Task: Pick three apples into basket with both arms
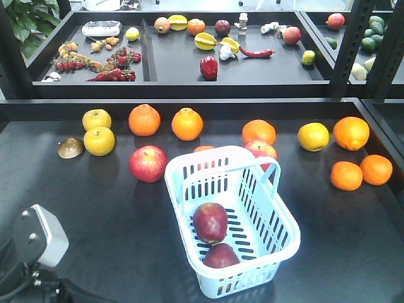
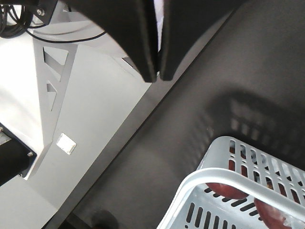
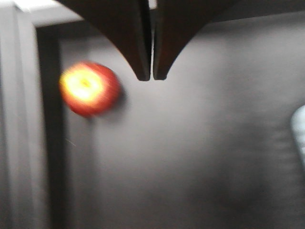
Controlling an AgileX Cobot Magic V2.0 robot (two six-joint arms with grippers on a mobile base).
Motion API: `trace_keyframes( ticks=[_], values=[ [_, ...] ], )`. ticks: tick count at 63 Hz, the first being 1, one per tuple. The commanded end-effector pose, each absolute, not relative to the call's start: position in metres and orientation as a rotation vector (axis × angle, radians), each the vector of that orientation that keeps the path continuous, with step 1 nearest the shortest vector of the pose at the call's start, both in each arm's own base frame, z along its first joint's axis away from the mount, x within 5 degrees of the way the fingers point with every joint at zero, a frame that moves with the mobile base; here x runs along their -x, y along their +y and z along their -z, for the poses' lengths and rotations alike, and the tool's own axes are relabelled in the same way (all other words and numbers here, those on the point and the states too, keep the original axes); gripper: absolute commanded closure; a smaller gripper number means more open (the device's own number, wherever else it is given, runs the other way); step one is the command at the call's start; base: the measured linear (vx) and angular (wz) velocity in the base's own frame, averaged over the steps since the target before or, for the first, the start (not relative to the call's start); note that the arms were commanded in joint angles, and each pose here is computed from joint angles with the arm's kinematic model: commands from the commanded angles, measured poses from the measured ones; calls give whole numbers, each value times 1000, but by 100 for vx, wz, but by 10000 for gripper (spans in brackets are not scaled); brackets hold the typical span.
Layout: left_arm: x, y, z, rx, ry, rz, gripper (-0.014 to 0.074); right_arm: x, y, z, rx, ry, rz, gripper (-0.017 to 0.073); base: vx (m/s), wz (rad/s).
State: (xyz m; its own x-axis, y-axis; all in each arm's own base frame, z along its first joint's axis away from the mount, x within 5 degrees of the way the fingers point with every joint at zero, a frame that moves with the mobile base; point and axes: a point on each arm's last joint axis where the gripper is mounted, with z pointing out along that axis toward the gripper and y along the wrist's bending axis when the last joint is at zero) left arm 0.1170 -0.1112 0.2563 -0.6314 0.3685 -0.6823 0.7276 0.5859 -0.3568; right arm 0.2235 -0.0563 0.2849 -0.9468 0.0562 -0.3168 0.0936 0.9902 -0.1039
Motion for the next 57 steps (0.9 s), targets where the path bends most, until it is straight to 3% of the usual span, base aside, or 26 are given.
trace_keyframes(
  ticks=[1,13,26,34,57],
  values=[
    [-118,-114,-268,-814,2219,898,600,-224,-78,-291,-235,2771,212,523,0,0],
    [-118,-114,-268,-814,2219,898,600,-228,-106,-266,-376,2877,200,360,0,0],
    [-118,-114,-268,-814,2219,898,600,-236,-115,-229,-457,3068,122,-6,0,0],
    [-118,-114,-268,-814,2219,898,600,-242,-118,-215,-518,3096,108,-157,0,0],
    [-118,-114,-268,-814,2219,898,600,-251,-132,-182,-525,3181,227,-131,0,0]
  ],
)
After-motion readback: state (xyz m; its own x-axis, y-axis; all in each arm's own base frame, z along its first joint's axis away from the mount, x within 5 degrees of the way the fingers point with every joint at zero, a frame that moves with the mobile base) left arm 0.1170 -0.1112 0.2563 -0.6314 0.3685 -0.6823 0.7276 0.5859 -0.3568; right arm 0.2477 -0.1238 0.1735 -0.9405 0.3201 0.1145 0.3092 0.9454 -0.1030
